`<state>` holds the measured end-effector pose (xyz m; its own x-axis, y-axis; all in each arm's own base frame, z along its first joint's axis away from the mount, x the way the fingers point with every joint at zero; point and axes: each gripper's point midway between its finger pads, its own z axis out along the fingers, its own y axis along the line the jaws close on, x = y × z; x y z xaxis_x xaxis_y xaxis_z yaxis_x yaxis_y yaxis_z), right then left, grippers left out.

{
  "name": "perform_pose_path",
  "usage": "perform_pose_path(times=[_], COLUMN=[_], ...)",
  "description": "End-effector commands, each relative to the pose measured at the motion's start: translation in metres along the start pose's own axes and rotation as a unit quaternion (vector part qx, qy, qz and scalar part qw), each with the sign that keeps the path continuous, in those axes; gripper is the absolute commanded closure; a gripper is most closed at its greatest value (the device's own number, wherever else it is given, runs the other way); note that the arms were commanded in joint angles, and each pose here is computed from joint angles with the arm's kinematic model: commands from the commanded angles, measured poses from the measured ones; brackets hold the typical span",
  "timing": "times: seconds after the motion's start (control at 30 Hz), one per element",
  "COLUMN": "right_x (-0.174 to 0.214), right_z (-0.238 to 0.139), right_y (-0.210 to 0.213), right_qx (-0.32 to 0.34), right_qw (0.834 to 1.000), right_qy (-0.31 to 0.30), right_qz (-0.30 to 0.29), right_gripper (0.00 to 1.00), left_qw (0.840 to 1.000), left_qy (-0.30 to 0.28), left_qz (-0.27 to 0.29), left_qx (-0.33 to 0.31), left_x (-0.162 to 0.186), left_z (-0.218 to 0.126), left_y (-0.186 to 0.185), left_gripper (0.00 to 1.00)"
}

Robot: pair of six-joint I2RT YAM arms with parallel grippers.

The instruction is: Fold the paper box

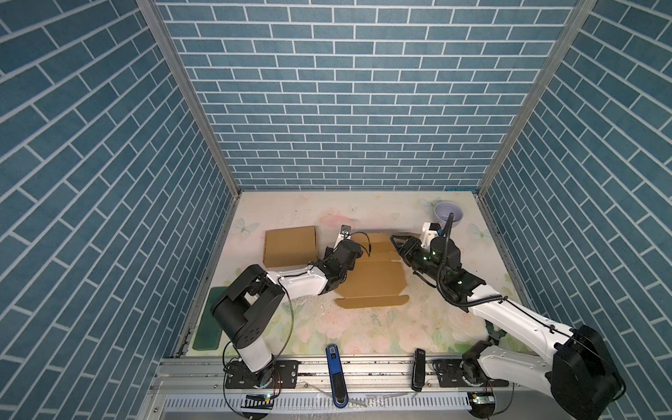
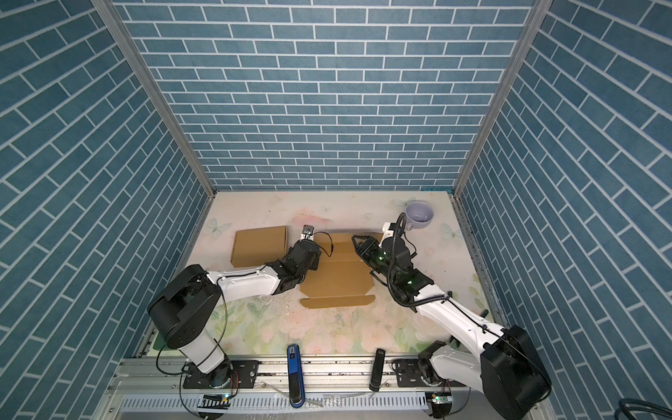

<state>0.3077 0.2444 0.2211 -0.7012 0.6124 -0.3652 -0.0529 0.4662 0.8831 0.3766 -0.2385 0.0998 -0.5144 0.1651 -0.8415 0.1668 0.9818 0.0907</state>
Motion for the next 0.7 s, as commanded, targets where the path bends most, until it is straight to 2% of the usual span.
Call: perform_pose_path(times=[0.0, 0.07, 0.23, 0.43, 0.67], right_x=[0.000, -0.006, -0.010, -0.001, 0.005], right_z=[0.013, 0.030, 0.076, 0.118, 0.131], right_y=[0.019, 0.029, 0.040, 0.023, 0.003], right_qx=[-0.006, -0.024, -0.040, -0.032, -0.009], right_qw=[0.999, 0.999, 0.997, 0.997, 0.997], right_qy=[0.030, 0.029, 0.045, 0.070, 0.075], right_qz=[-0.036, -0.039, -0.041, -0.025, -0.018], right_gripper=[0.70, 0.78, 0.87, 0.92, 0.95], left_qw=[0.999, 0.999, 0.999, 0.999, 0.998], left_qy=[0.019, 0.019, 0.022, 0.028, 0.036], left_qz=[0.027, 0.030, 0.033, 0.035, 0.039], left_qx=[0.001, 0.000, -0.003, -0.020, -0.044], left_x=[0.019, 0.020, 0.022, 0.027, 0.030], left_z=[0.005, 0.005, 0.010, 0.016, 0.023], left_y=[0.001, 0.002, 0.002, 0.006, 0.011], left_gripper=[1.00, 1.00, 1.00, 1.00, 1.00])
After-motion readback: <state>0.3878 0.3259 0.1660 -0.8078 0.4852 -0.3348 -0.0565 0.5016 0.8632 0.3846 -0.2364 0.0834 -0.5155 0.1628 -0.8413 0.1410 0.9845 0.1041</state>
